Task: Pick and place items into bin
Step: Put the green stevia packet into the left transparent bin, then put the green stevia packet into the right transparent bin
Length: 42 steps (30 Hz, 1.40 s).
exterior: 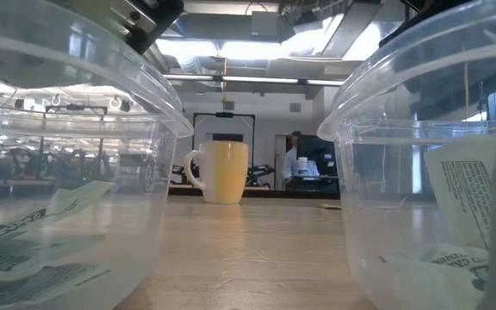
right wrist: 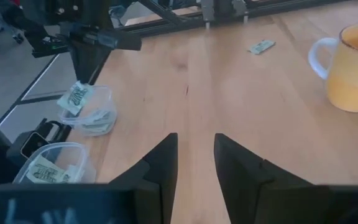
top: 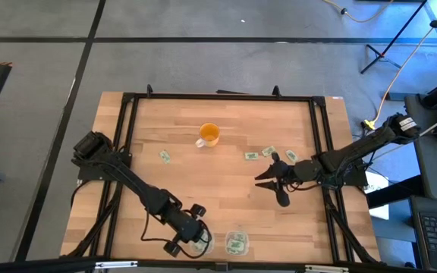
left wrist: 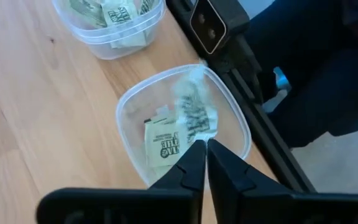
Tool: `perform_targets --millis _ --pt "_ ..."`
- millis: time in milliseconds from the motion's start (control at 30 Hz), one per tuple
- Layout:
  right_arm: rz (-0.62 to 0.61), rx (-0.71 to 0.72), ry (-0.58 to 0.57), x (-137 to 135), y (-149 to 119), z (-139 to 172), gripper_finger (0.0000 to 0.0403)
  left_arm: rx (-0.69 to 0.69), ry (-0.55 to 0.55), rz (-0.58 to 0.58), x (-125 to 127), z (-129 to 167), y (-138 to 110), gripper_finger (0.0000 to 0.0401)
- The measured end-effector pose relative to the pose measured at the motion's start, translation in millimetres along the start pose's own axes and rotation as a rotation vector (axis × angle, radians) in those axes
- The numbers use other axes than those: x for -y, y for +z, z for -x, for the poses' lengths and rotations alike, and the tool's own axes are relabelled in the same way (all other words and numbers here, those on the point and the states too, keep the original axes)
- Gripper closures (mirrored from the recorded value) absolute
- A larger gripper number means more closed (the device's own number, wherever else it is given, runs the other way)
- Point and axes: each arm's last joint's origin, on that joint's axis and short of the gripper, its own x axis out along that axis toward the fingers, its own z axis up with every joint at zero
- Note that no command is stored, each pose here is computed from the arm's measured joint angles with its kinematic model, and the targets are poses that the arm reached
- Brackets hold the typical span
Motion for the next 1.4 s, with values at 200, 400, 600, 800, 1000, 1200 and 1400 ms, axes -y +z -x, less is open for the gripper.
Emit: perform_targets --millis 200,400,600,800,1000,1200,1400 --pt "-0.017 -0.005 0.016 -3.7 -1.3 1.0 0.0295 0.005 0.029 0.007 -3.8 0.2 0.6 0.0352" --pt "-0.010 -0.016 0.010 -2.9 -2.0 1.2 0.0295 0.003 0.046 0.025 -11.5 5.3 3.6 0.0327" --pt "-0.093 -0.237 -0.289 12.6 4.8 7.1 0.0295 0.006 0.079 0.071 -24.2 27.9 8.1 0.0317" --pt "-0.265 -0.421 -0.668 35.8 9.0 30.0 0.0295 0.009 0.092 0.077 -32.1 38.2 9.1 0.0317" --pt "-0.377 -0.519 -0.819 57.9 -5.3 35.7 0.0295 -0.086 0.192 0.072 -42.5 51.6 -0.4 0.0317" --pt "-0.440 -0.589 -0.899 75.8 -12.4 27.3 0.0295 -0.010 0.261 0.082 -53.6 87.4 -3.8 0.0317" --pt "-0.467 -0.711 -0.965 88.8 -24.9 13.1 0.0295 0.130 0.293 0.093 -58.1 118.8 -24.2 0.0317"
